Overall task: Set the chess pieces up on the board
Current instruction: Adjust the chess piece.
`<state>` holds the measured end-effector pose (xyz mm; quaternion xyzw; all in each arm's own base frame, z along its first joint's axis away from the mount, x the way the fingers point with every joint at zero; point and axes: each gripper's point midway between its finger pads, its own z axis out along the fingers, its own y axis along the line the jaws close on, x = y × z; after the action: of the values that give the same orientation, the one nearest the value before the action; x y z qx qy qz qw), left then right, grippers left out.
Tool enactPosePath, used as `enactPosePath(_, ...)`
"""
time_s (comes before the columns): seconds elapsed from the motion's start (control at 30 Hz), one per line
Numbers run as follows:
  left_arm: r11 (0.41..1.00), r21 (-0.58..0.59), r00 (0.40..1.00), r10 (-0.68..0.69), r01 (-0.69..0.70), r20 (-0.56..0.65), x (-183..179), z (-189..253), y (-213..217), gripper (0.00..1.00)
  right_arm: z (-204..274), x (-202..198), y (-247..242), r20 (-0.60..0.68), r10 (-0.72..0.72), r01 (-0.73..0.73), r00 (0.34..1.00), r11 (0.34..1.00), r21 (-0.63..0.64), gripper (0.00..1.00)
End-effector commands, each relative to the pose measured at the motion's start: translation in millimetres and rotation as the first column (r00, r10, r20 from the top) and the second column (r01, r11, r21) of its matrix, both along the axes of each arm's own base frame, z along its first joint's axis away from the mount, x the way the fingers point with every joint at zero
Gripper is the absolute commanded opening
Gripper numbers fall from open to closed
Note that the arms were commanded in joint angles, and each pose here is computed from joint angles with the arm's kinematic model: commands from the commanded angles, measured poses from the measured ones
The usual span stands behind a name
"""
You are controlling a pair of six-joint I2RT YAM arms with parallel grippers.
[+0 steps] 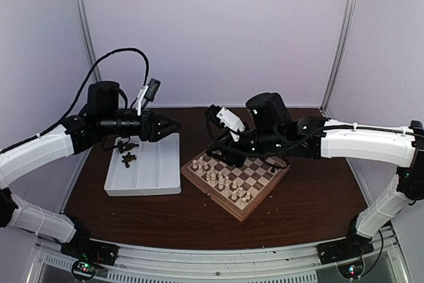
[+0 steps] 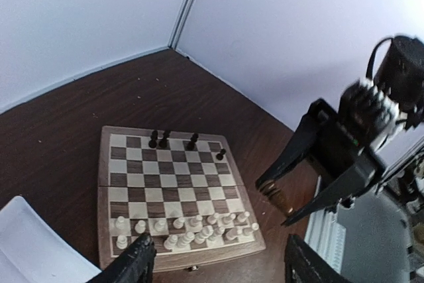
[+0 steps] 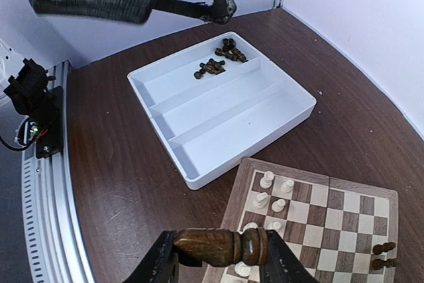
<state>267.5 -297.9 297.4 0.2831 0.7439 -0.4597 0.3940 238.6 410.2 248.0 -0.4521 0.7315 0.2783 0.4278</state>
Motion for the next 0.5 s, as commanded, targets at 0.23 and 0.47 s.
enactPosePath(0.23, 0.947, 0.256, 0.380, -0.313, 0.192, 0.871, -67, -10, -2, 0.65, 54, -38, 22, -0.234, 0.152, -0.108, 0.960, 0.975, 0.193, 0.28)
enactPosePath(0.47, 0.948, 0.225, 0.292, -0.286, 0.227, 0.913, -64, 3, -21, 0.63, 67, -48, 34, -0.301, 0.218, -0.136, 0.928, 0.953, 0.269, 0.28)
